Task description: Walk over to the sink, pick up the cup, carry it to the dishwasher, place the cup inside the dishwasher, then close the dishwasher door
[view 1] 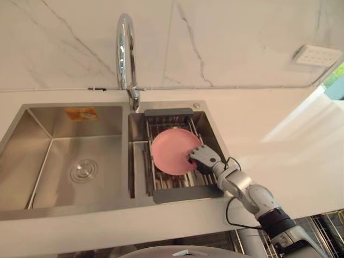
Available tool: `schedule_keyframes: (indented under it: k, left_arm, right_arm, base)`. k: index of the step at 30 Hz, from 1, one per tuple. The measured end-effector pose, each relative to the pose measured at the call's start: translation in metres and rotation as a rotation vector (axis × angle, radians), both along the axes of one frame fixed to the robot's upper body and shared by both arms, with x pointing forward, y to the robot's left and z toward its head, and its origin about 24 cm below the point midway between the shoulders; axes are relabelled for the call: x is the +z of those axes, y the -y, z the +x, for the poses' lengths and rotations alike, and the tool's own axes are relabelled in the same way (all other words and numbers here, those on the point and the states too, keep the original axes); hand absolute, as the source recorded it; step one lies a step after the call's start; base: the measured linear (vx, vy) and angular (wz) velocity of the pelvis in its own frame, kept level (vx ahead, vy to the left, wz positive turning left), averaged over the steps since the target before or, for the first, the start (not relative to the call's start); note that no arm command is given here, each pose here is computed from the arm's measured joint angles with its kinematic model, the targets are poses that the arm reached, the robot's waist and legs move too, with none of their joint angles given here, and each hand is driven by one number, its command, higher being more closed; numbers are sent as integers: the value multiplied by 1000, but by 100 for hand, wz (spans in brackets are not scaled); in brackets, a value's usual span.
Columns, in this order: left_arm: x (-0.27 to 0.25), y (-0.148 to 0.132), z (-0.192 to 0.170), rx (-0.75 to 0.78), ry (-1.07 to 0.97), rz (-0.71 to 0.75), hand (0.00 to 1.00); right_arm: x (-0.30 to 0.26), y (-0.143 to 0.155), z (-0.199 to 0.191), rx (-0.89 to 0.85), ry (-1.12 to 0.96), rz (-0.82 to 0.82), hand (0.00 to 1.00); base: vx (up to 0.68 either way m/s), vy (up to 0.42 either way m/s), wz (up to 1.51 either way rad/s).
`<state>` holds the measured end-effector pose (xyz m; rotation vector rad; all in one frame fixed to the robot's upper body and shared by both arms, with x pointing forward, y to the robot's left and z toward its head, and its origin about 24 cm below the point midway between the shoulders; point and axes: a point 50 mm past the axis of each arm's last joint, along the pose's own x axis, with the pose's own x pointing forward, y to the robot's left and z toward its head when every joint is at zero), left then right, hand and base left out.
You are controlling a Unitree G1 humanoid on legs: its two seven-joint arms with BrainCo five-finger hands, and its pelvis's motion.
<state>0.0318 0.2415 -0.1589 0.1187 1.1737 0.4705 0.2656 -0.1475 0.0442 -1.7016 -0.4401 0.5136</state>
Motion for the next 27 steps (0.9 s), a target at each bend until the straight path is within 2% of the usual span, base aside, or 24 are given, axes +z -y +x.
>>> schedule_keyframes:
  k: [14, 22, 27]
  left_arm:
    - [0, 1, -4, 2, -5, 4, 0]
    - [0, 1, -9, 7, -9, 6, 0]
    - [0, 0, -13, 15, -11, 22, 0]
  right_arm:
    - [19, 10, 6, -64, 198, 148, 100]
    - [31, 15, 8, -89, 231, 207, 100]
    - [47, 21, 8, -126, 270, 306, 100]
  base:
    - [0, 0, 0]
    - [0, 0, 0]
    - [0, 0, 0]
